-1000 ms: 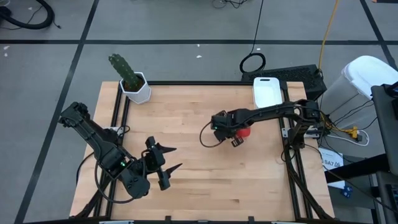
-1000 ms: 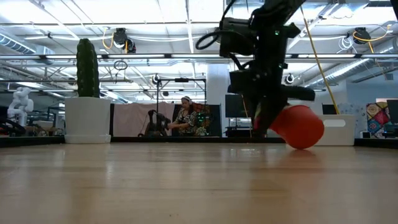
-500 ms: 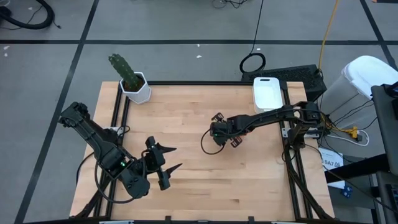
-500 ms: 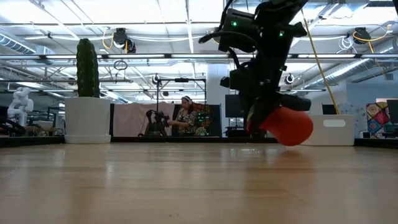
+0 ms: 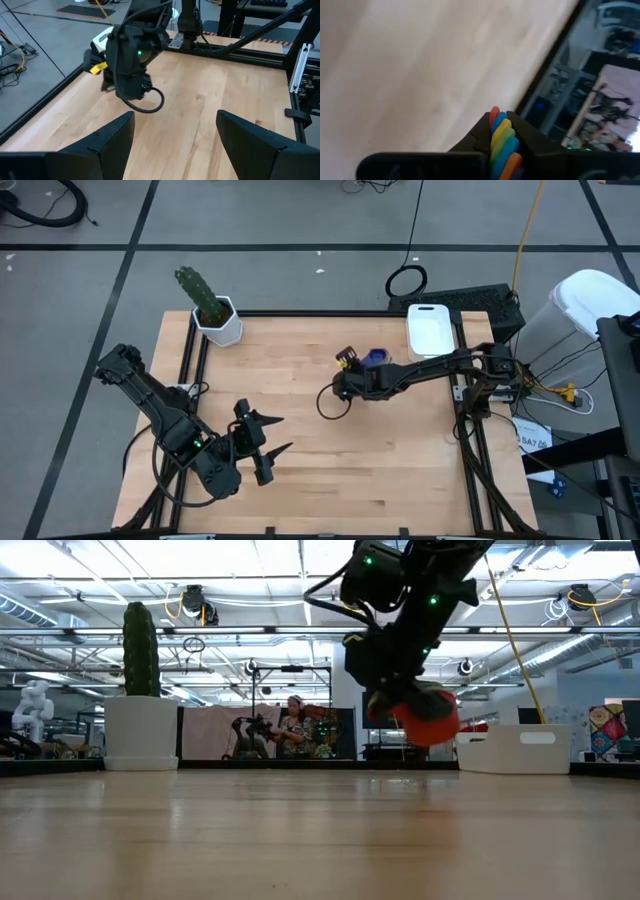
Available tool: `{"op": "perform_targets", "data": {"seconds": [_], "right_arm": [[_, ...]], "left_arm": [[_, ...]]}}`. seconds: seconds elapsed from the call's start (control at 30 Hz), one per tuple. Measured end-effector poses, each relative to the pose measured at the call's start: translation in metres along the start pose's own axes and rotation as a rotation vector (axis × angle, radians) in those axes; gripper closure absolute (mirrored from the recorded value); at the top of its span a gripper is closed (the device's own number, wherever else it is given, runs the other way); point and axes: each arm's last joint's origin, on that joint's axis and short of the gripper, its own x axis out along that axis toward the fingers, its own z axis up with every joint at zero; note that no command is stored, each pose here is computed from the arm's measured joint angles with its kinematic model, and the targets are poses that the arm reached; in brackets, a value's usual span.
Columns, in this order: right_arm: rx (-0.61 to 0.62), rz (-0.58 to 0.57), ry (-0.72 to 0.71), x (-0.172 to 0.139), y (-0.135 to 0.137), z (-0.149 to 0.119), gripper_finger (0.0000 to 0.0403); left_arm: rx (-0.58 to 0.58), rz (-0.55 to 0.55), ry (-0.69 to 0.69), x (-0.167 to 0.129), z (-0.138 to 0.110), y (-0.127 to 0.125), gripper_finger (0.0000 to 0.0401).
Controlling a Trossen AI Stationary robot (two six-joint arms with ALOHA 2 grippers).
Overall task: Nest measuring cups in basket
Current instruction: Put the stacked measuring cups into the white bin
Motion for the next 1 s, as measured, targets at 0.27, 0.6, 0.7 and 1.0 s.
{"op": "perform_targets", "data": {"seconds": [0.27, 0.6, 0.7, 1.0], "right_arm": [[0.030, -0.069, 0.142, 0.020, -0.018, -0.022, 0.0381], [0.192, -0.091, 0.383, 0.068, -0.052, -0.089, 0.0381], [0.236, -0.090, 0.442, 0.078, -0.058, -0.108, 0.0381], [0.313, -0.061, 0.551, 0.096, -0.065, -0.149, 0.0381]], "left_arm": [[0.004, -0.003, 0.000, -0.001, 0.000, -0.001, 0.0119], [0.010, -0.015, 0.000, -0.004, -0.002, -0.003, 0.0119], [0.013, -0.022, -0.001, -0.006, -0.003, -0.004, 0.0119], [0.024, -0.022, -0.007, -0.008, -0.003, -0.005, 0.0119]]}}
